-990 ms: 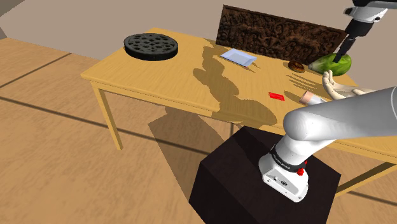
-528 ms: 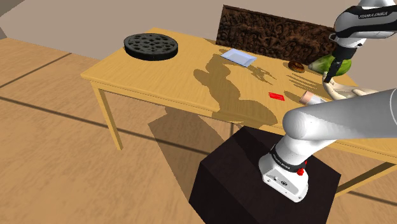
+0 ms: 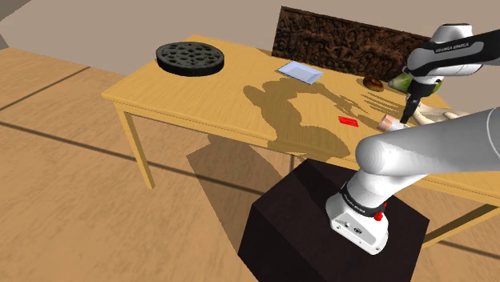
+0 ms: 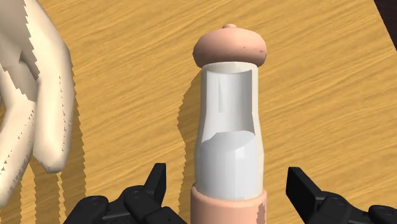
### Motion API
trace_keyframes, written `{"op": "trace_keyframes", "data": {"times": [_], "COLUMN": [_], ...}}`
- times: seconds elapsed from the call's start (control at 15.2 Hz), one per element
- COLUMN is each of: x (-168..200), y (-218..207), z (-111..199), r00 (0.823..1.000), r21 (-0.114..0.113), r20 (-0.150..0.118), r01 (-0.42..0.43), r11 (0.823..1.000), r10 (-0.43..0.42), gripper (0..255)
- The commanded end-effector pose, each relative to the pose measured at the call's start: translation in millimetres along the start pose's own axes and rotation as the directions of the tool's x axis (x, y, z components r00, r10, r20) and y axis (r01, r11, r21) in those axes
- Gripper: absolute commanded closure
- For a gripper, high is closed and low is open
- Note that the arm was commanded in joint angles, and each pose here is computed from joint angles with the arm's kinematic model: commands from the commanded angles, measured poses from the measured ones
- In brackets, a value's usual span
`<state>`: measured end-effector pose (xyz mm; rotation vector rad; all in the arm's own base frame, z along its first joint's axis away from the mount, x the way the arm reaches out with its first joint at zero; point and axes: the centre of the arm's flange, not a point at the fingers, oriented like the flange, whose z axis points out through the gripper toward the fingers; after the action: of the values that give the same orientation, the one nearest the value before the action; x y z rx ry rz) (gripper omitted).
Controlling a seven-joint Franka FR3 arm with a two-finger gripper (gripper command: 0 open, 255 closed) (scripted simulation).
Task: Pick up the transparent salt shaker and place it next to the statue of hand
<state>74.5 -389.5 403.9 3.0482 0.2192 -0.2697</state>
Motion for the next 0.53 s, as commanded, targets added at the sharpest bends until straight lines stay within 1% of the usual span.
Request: {"op": "trace_keyframes", "data": {"times": [0.0,0.2,0.46], "x": [0,0,0], "y": [0,0,0], "z": [11,25,25], "r00": [1.0,1.0,1.0], "r21": [-0.001,-0.001,-0.001], "r20": [0.0,0.0,0.0], "r01": [0.001,0.001,0.001], "r11": [1.0,1.0,1.0], "r10": [-0.001,-0.001,-0.001], "gripper": [0,0,0]}}
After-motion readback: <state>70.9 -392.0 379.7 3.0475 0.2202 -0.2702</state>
